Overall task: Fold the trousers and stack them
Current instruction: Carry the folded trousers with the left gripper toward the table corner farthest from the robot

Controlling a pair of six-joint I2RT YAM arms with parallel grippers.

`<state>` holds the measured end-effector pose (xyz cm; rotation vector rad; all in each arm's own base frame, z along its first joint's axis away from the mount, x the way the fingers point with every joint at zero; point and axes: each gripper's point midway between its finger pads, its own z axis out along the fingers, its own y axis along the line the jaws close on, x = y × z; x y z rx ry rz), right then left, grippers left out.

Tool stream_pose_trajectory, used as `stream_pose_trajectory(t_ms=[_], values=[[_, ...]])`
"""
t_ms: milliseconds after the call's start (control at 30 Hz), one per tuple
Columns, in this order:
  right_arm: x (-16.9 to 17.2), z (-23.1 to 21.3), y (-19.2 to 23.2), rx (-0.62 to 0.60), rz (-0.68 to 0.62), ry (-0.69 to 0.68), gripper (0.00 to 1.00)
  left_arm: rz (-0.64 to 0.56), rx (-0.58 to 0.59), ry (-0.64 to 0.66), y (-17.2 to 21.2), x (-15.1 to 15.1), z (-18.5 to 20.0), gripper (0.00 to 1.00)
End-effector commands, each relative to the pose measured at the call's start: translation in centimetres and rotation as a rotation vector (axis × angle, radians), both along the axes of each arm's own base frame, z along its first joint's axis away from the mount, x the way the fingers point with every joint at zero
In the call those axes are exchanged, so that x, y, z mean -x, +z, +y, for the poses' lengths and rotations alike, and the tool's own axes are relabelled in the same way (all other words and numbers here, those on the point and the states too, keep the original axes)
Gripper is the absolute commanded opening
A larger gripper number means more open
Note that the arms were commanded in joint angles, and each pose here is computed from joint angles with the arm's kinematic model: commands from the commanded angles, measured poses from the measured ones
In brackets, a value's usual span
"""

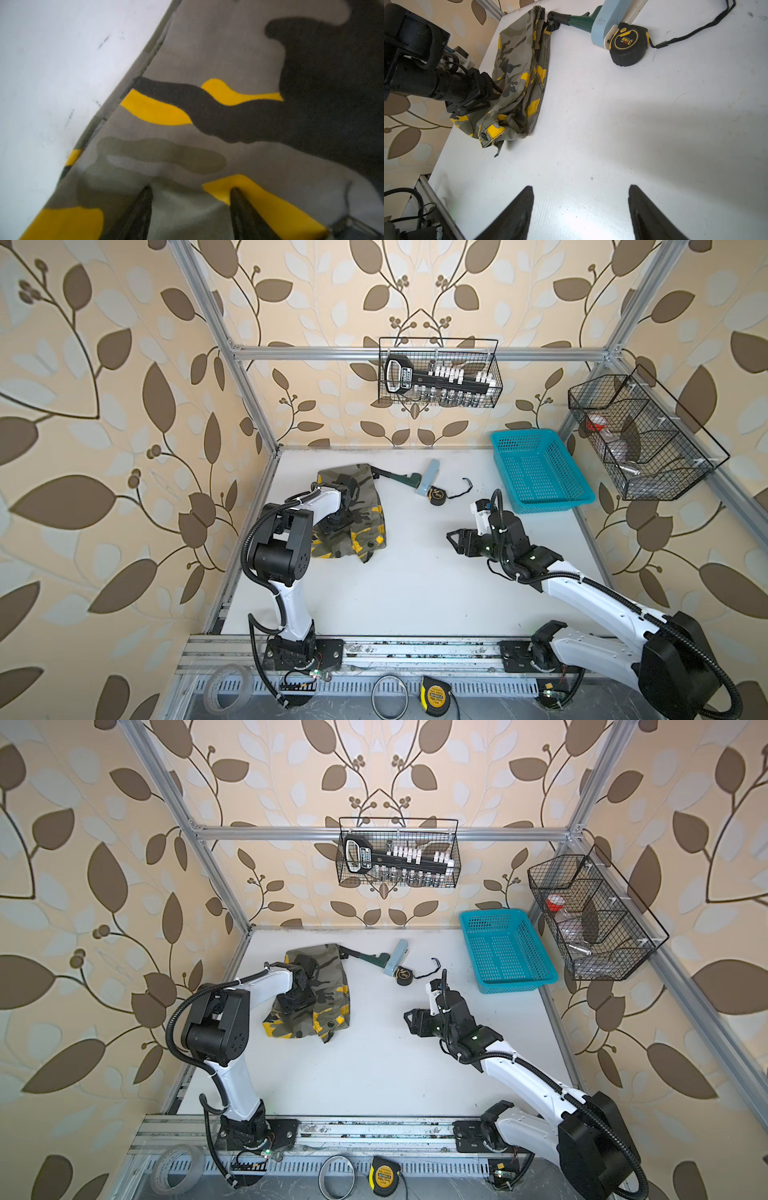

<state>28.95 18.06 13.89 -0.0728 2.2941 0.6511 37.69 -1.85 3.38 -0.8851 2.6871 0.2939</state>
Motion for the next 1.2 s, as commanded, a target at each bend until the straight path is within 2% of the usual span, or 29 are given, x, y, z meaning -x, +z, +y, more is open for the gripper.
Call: stream_pose_trajectory(t_ms=[0, 133, 233, 333, 533, 633, 767, 900, 1033, 1100, 1167], values=[[0.7, -0.4, 0.2, 0.011, -0.008, 0.023, 0.73, 0.006, -0.126, -0.081, 3.3, -0.5, 1.7, 0.70], [0.9, -0.9, 0.2, 0.013, -0.020, 0.021, 0.75, -0.057, -0.116, -0.193, 7.0, 0.2, -0.5, 0.72], [0.9, -1.1, 0.2, 0.012, -0.023, 0.019, 0.75, -0.069, -0.087, -0.356, 7.9, 1.8, -4.9, 0.77], [0.9, -1.1, 0.3, 0.015, -0.030, 0.027, 0.76, -0.046, -0.036, -0.436, 6.9, 3.1, -8.8, 0.77], [1.1, -1.4, 0.3, 0.017, -0.037, 0.027, 0.76, -0.004, 0.016, -0.471, 3.0, 4.0, -12.7, 0.78], [1.3, -1.8, 0.2, 0.023, -0.033, 0.021, 0.76, 0.053, -0.052, -0.425, 1.0, 4.2, -10.9, 0.78], [1.4, -2.1, 0.0, 0.025, -0.033, 0.016, 0.76, 0.087, -0.087, -0.398, -1.0, 4.0, -9.1, 0.76], [1.4, -2.2, 0.0, 0.027, -0.027, 0.015, 0.76, 0.157, -0.159, -0.335, -2.2, 3.8, -5.7, 0.71], [1.4, -2.2, -0.3, 0.025, -0.020, 0.013, 0.76, 0.169, -0.195, -0.293, -1.8, 1.7, -2.5, 0.70], [1.3, -2.1, -0.4, 0.019, -0.017, 0.013, 0.76, 0.157, -0.159, -0.283, -1.8, 0.3, -1.9, 0.69], [1.2, -2.0, -0.4, 0.017, -0.017, 0.012, 0.76, 0.157, -0.184, -0.295, -1.4, -1.2, -1.2, 0.70]])
